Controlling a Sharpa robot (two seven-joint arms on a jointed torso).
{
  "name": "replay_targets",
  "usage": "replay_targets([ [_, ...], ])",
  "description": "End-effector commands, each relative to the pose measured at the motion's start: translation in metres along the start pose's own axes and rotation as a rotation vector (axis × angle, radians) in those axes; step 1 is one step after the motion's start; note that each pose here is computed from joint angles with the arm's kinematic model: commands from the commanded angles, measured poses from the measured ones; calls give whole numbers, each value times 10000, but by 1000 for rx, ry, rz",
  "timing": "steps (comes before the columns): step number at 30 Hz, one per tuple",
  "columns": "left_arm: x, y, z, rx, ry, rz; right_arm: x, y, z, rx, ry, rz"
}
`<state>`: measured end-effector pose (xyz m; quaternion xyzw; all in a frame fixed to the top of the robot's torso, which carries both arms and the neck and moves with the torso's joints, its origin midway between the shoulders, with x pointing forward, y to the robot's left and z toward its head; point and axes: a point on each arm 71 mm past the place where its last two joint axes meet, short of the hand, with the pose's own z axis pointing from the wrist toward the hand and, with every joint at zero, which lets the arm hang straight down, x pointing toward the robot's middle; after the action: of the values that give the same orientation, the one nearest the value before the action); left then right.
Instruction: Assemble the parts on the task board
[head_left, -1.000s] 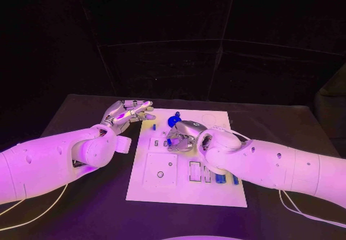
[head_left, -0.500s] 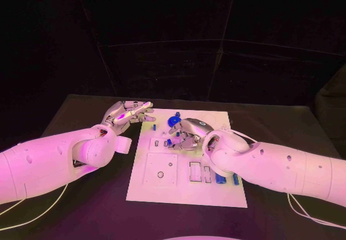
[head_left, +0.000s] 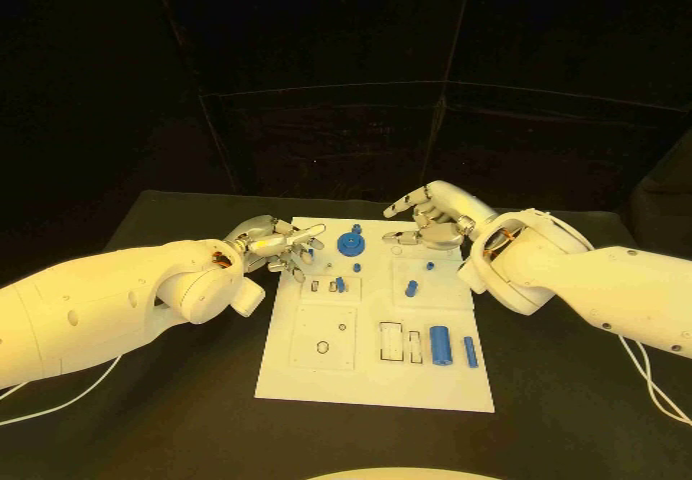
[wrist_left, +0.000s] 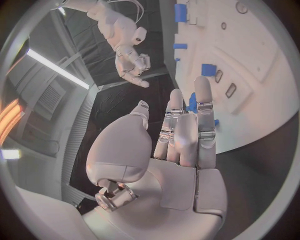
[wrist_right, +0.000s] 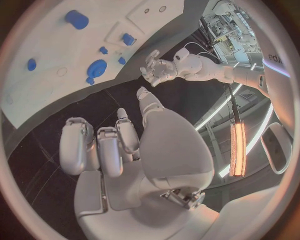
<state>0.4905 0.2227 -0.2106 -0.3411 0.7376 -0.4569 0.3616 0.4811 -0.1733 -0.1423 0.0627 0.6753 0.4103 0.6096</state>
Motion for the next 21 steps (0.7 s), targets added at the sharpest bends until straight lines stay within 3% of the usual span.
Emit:
replay_targets([
  [1,15,61,43,-211,81,277,-71,-8,-26,-6,0,98],
  [6,-1,-76,166,-303,94,464,-177,-100,-53,32,-8,94],
  [13,51,-250,298,-350,94,599,-227,-165,-50,74,-5,76],
  [21,172,-346,464,-373,116,689,-245,-207,-45,108,-1,52],
])
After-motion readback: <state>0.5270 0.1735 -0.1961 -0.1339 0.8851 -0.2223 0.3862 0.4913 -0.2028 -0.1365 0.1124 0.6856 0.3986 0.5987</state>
